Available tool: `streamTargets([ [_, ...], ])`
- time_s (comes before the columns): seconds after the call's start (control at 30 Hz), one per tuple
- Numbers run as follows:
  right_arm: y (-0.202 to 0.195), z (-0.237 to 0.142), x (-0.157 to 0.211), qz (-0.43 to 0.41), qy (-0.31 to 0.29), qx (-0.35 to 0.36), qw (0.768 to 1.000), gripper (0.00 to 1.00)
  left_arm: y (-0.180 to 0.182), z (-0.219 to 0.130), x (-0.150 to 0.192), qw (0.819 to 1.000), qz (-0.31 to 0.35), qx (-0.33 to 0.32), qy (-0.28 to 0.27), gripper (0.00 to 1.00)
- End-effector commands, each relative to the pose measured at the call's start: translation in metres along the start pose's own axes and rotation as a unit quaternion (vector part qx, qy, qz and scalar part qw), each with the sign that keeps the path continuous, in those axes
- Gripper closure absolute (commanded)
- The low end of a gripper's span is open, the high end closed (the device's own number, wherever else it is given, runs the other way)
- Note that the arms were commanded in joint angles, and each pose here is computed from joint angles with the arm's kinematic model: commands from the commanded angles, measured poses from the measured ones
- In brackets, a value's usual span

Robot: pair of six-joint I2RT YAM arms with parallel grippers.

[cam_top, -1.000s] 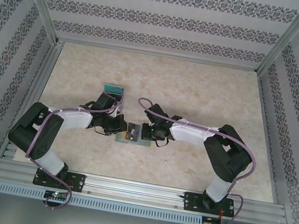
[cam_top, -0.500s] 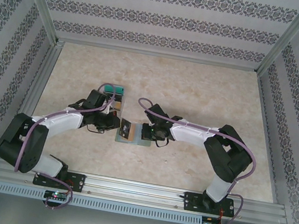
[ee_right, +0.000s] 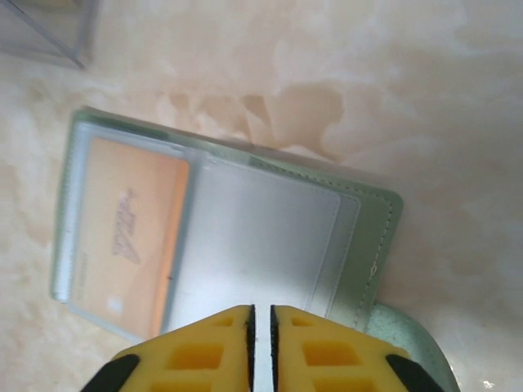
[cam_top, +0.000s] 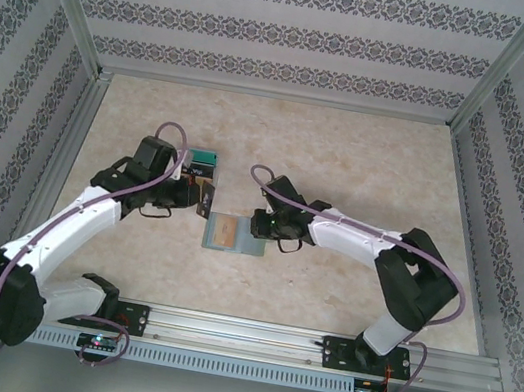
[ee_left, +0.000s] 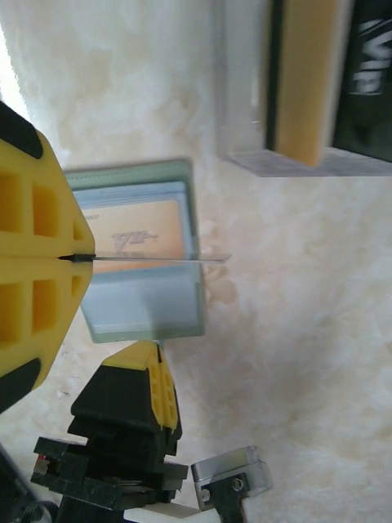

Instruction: Take the credit cards out of the card holder

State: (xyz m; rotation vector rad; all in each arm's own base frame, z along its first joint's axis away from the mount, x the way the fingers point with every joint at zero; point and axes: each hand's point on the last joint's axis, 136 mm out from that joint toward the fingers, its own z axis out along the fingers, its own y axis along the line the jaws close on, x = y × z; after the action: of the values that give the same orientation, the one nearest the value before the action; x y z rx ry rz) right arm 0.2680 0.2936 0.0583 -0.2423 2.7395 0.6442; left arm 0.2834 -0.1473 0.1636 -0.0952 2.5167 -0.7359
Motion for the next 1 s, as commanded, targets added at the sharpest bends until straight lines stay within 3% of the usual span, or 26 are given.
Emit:
streamTargets([
  [0.0,0.011,-0.024,-0.019,-0.022,-0.034,-0.017,0.999,0.78,0.013,-0.02,-0.008,0.996,0.064,-0.057,-0.013,1.0],
  [0.23,0.013,-0.056,-0.037,-0.02,-0.069,-0.047,0.996,0.58,0.009,-0.042,-0.035,0.97,0.221,-0.096,-0.042,1.0],
  [0.4,0.007,-0.075,-0.048,-0.01,-0.093,-0.061,0.994,0.34,0.007,-0.046,-0.052,0.929,0.347,-0.117,-0.056,1.0],
  [0.43,0.006,-0.078,-0.051,-0.007,-0.099,-0.062,0.993,0.24,0.007,-0.045,-0.055,0.92,0.368,-0.123,-0.057,1.0],
  [0.6,-0.002,-0.088,-0.055,0.004,-0.114,-0.063,0.991,0.02,0.013,-0.033,-0.071,0.881,0.447,-0.151,-0.04,1.0],
  [0.97,-0.015,-0.089,-0.056,0.029,-0.115,-0.05,0.992,0.02,0.026,0.003,-0.091,0.766,0.608,-0.21,-0.013,1.0],
])
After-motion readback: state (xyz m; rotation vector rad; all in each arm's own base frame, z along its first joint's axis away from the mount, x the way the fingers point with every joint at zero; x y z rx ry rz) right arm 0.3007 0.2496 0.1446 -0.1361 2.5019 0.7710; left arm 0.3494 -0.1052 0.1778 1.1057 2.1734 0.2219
